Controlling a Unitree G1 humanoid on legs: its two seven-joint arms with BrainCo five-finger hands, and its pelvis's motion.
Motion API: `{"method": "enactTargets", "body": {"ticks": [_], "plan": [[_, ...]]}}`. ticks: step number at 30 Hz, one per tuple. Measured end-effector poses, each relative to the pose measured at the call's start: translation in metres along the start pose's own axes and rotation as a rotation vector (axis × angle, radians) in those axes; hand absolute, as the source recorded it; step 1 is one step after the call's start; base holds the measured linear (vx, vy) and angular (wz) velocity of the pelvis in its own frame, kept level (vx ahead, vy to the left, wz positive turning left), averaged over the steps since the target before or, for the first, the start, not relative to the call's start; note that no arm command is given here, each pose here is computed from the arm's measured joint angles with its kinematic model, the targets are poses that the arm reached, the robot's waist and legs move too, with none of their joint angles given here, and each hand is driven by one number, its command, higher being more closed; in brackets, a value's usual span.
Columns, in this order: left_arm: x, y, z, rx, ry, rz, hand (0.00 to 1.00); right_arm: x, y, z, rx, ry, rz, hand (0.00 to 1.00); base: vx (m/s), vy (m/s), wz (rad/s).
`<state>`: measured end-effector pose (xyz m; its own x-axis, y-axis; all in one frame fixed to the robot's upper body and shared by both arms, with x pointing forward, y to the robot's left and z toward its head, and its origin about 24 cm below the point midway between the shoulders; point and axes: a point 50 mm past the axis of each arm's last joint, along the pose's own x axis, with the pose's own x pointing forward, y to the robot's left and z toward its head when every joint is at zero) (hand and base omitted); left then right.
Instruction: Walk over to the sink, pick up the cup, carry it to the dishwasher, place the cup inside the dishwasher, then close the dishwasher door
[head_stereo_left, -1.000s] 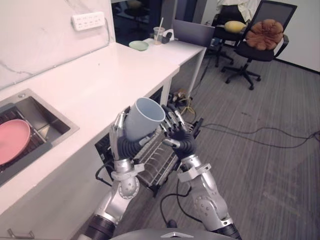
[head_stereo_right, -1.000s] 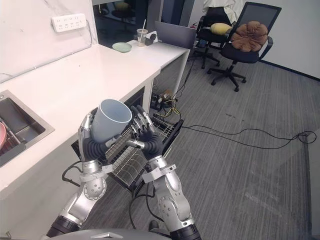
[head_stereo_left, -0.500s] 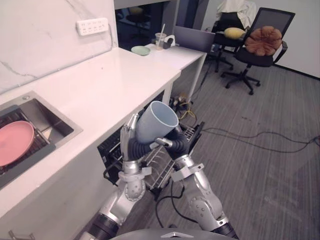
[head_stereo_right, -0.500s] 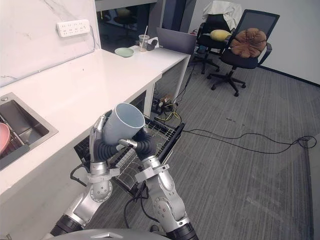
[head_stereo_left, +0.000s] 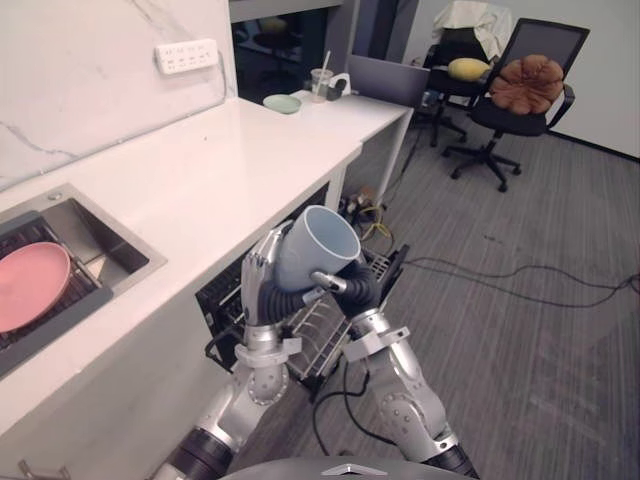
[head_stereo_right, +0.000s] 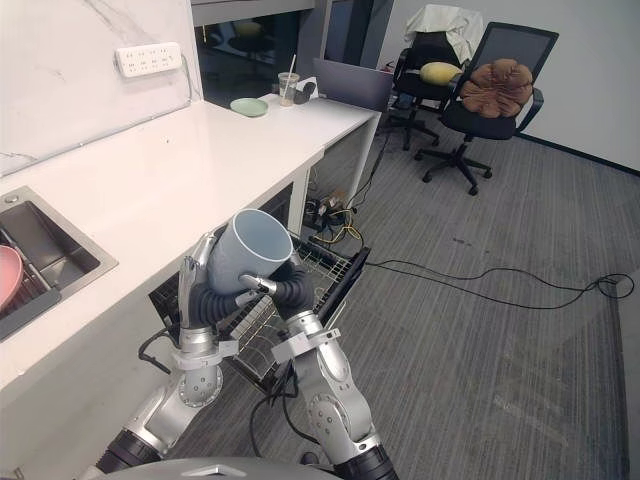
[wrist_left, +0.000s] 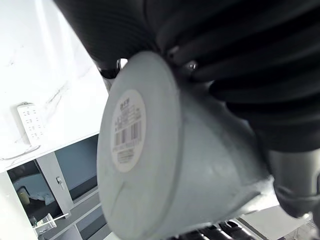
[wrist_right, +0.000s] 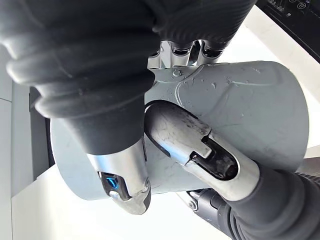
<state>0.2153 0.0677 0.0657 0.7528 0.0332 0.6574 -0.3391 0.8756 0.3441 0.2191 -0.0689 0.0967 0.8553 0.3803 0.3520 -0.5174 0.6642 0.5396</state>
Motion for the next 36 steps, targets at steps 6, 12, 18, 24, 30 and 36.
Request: {"method": "enactTargets", "body": {"ticks": [6,12,18,24,30,36], "plan": [[0.0,0.001,-0.001,0.003,0.0,0.002,1.0,0.002,0.001,0.001,-0.012,0.001,0.006,1.0,-0.03,-0.014,0.0],[-0.003,-0.002,0.001,-0.014,0.01,-0.019,0.0,0.006,0.002,0.004,-0.048,-0.016,-0.01,1.0,-0.02,-0.009,0.0],[-0.004,-0.006,0.002,-0.064,0.044,-0.055,0.0,0.009,-0.002,0.009,-0.061,-0.04,-0.058,1.0,0.0,0.0,0.0],[-0.004,-0.005,-0.002,-0.076,0.094,-0.055,0.0,0.01,-0.002,0.009,-0.075,-0.054,-0.094,1.0,0.0,0.0,0.0],[-0.002,-0.001,-0.009,-0.071,0.144,-0.025,0.0,0.008,-0.008,0.013,-0.069,-0.07,-0.144,1.0,0.0,0.0,0.0],[-0.007,0.012,-0.026,-0.062,0.285,0.043,0.0,0.005,-0.025,0.028,-0.076,-0.179,-0.299,1.0,0.0,0.0,0.0]]}}
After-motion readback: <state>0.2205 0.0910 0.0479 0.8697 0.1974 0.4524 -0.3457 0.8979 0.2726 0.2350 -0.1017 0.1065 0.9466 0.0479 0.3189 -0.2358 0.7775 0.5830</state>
